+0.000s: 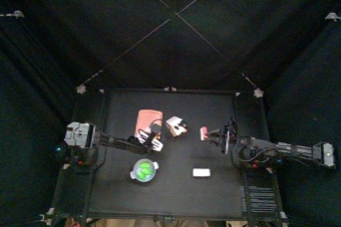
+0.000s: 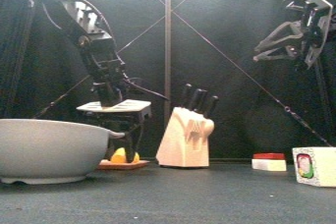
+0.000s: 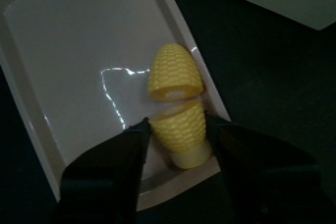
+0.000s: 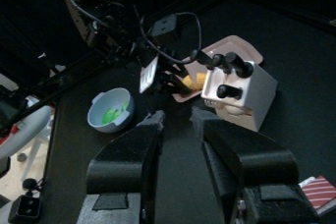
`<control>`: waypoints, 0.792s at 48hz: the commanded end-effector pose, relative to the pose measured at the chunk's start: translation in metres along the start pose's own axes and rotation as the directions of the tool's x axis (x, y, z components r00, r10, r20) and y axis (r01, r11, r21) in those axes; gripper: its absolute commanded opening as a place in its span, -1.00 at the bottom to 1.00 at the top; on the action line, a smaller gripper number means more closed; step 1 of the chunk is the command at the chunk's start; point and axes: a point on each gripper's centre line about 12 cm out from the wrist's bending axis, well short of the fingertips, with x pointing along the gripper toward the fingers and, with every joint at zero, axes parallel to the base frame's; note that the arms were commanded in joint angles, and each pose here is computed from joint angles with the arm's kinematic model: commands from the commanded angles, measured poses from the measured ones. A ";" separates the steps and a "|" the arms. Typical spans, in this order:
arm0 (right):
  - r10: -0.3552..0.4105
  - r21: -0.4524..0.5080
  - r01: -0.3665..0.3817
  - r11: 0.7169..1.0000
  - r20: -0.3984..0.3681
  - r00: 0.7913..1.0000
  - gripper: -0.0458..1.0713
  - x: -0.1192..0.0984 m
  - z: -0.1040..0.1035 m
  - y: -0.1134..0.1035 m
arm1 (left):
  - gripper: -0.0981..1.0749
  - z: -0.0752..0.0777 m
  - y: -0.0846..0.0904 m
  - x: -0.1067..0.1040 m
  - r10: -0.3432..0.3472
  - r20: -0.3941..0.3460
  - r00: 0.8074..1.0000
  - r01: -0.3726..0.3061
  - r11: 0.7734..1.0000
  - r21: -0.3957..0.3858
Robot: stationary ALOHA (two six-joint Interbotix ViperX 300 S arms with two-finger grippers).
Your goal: Grab corn bottom
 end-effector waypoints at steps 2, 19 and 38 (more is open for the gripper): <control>-0.004 -0.002 0.004 1.000 0.000 1.000 0.33 0.002 0.001 0.000 | 0.25 0.008 -0.004 -0.007 -0.022 0.018 1.000 0.022 1.000 -0.015; -0.008 0.007 0.008 1.000 0.005 1.000 0.33 0.002 0.004 0.000 | 0.20 0.008 -0.006 -0.027 -0.040 0.040 0.998 0.040 0.999 -0.010; -0.011 0.013 0.011 1.000 0.000 1.000 0.33 0.002 0.002 -0.001 | 0.19 0.006 -0.007 -0.036 -0.044 0.029 0.999 0.045 0.999 -0.031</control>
